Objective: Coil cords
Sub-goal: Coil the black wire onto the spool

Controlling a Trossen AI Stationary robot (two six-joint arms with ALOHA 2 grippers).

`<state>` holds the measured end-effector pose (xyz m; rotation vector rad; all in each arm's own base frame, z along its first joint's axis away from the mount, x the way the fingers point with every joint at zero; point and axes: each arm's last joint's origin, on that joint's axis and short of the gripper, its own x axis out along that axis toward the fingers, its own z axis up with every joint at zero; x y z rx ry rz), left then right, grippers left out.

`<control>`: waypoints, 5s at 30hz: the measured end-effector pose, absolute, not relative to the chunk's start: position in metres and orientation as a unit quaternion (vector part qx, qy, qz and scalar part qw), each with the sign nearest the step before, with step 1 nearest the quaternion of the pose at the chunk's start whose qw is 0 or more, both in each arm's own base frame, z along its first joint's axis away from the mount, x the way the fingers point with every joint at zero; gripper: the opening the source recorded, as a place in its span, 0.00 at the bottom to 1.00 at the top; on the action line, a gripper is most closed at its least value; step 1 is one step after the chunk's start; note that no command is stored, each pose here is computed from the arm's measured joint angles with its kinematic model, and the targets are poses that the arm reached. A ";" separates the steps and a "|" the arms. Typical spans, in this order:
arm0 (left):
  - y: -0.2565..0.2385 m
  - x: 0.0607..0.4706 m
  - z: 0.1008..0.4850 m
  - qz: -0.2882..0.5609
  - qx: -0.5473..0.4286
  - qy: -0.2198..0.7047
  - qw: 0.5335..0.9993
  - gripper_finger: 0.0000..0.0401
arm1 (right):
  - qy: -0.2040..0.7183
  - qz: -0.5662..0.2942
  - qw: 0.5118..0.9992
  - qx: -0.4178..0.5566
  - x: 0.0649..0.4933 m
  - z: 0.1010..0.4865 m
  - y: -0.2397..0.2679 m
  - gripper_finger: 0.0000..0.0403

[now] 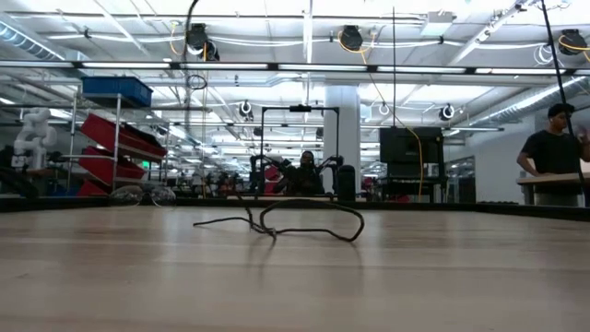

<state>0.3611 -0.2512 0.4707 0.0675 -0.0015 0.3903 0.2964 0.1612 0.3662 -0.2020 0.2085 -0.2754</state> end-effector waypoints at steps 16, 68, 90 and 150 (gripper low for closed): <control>-0.272 0.371 0.423 0.163 0.095 0.090 0.978 0.04 | 0.091 -0.063 0.990 -0.087 0.286 0.380 0.159 0.00; -0.349 0.313 0.409 0.198 0.183 0.074 0.960 0.72 | 0.063 0.091 0.991 -0.069 0.230 0.415 0.167 0.00; -0.308 0.362 0.419 0.190 0.146 0.056 0.969 0.39 | 0.064 0.071 0.990 -0.101 0.220 0.413 0.180 0.00; -0.302 0.371 0.397 0.205 0.089 0.071 0.972 0.32 | 0.061 0.094 0.986 -0.120 0.219 0.413 0.182 0.00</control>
